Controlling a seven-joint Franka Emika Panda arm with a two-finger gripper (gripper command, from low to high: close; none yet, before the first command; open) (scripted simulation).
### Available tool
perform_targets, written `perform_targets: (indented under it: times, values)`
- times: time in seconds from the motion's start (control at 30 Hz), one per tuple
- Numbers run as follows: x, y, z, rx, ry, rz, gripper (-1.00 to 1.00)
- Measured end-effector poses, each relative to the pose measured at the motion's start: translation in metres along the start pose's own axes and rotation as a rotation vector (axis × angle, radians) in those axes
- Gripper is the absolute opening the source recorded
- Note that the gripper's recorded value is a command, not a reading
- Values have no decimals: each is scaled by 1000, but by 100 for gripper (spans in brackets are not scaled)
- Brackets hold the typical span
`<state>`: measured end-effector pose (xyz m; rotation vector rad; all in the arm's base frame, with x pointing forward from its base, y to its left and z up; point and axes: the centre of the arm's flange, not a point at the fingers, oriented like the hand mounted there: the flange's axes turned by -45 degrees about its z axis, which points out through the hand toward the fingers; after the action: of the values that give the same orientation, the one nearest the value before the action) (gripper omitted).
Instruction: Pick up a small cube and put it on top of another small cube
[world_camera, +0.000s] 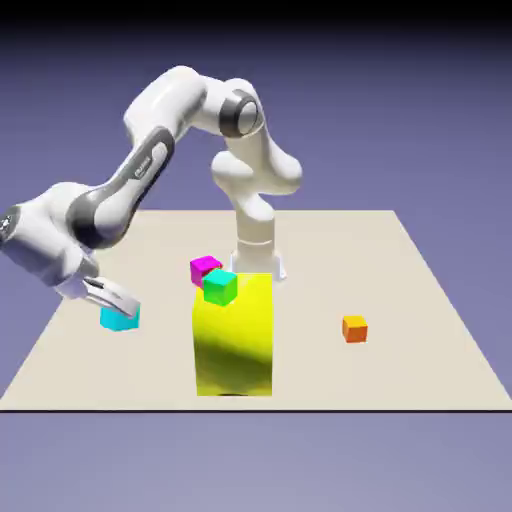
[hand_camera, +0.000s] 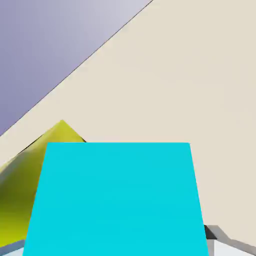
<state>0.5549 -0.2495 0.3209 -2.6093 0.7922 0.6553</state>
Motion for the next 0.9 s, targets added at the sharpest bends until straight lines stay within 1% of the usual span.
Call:
perform_targets:
  times: [0.13, 0.27, 0.43, 0.5, 0.6, 0.63, 0.7, 0.8, 0.83, 0.9]
  values:
    - [-52, -92, 9, -35, 55, -104, -100]
    - [-125, -191, 56, -103, 68, -220, -100]
    - [-192, -268, 206, -264, -136, -287, -100]
    - [-227, -284, 265, -343, -210, -307, -100]
    - [-251, -280, 350, -457, -366, -280, -100]
    - [-248, -275, 364, -473, -405, -262, -100]
    - [-247, -274, 366, -475, -410, -260, -100]
    - [-251, -252, 414, -474, -410, -261, -100]
    - [-253, -246, 423, -475, -410, -261, 100]
    - [-253, -246, 423, -477, -409, -262, 100]
